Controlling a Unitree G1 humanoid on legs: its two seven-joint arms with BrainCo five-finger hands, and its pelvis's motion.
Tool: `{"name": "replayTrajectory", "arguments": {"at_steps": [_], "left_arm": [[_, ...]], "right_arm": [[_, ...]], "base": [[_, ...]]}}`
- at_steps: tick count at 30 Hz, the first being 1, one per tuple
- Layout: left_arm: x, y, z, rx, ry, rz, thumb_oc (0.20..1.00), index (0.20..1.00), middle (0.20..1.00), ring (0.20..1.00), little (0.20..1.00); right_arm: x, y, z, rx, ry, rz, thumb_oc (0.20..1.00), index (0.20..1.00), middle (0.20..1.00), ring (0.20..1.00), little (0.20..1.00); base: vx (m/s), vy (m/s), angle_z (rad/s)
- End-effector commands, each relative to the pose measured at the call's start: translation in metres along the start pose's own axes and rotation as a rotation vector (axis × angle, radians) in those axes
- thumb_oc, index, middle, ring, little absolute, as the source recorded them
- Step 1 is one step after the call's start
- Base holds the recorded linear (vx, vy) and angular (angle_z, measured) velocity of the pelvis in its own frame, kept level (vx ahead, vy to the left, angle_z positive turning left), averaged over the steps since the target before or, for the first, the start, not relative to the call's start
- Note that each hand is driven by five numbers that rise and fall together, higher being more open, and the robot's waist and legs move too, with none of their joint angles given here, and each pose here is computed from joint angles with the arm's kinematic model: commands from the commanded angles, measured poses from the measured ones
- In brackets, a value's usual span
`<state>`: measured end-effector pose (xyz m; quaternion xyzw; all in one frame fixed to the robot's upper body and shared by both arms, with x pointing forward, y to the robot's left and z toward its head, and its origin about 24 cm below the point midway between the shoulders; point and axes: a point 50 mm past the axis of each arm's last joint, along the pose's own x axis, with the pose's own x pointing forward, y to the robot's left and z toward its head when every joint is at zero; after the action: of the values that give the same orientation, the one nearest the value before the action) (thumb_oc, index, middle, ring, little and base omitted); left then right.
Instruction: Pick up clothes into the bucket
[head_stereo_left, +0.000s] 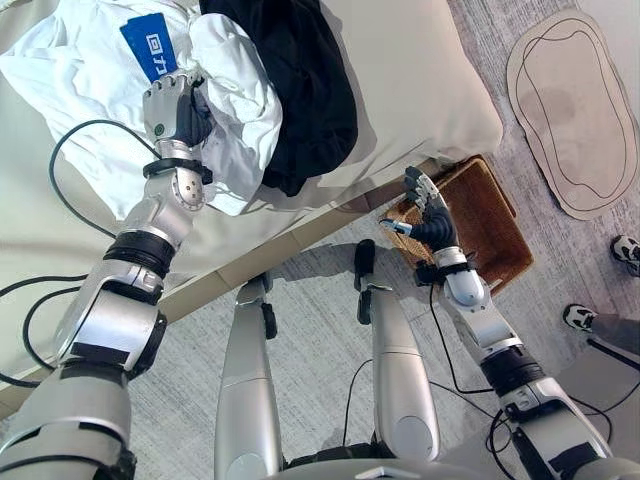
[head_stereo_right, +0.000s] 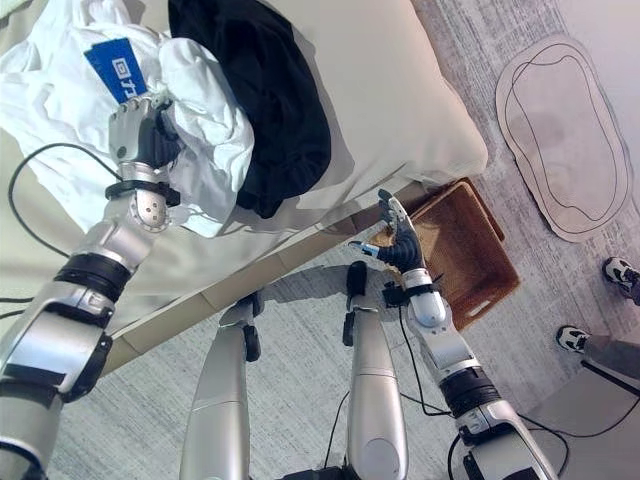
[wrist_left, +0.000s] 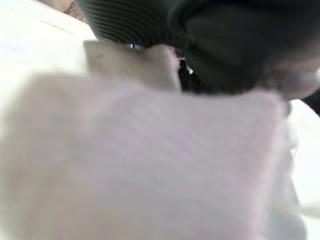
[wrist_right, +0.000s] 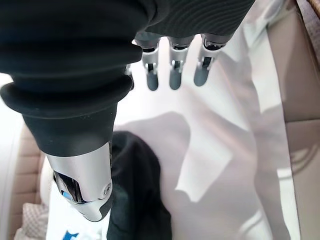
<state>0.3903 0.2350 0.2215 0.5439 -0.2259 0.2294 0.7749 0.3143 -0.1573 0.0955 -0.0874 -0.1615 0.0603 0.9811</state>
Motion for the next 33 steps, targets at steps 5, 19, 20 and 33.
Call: {"name": "replayTrajectory", "arguments": {"at_steps": [5,19,20,33], "left_arm": [[-0.052,-0.035,-0.032,-0.004,0.092,-0.129,0.200,0.200,0.200,0.200,0.200],[-0.111,-0.041,-0.023,-0.241,0.041,-0.147,0.200,0.200,0.200,0.200,0.200],[-0.119,-0.038,-0.023,-0.270,0.037,-0.154,0.200,0.200,0.200,0.200,0.200],[-0.122,0.020,0.040,-0.704,-0.288,-0.083,0.200,0.200,0.200,0.200,0.200]], "right_arm": [[-0.019,-0.008,-0.007,0.007,0.006,-0.012,1.000,1.000,1.000,1.000,1.000],[-0.031,-0.014,-0.027,-0.021,0.107,-0.052,1.000,1.000,1.000,1.000,1.000],[-0.036,-0.018,-0.031,-0.027,0.128,-0.056,1.000,1.000,1.000,1.000,1.000],[-0.035,0.002,-0.051,-0.298,0.220,0.166,1.000,1.000,1.000,1.000,1.000]], "base": [[0.01,-0.001,0.00],[0.07,-0.025,0.05],[0.08,-0.053,0.11],[0.05,-0.054,0.14]]}}
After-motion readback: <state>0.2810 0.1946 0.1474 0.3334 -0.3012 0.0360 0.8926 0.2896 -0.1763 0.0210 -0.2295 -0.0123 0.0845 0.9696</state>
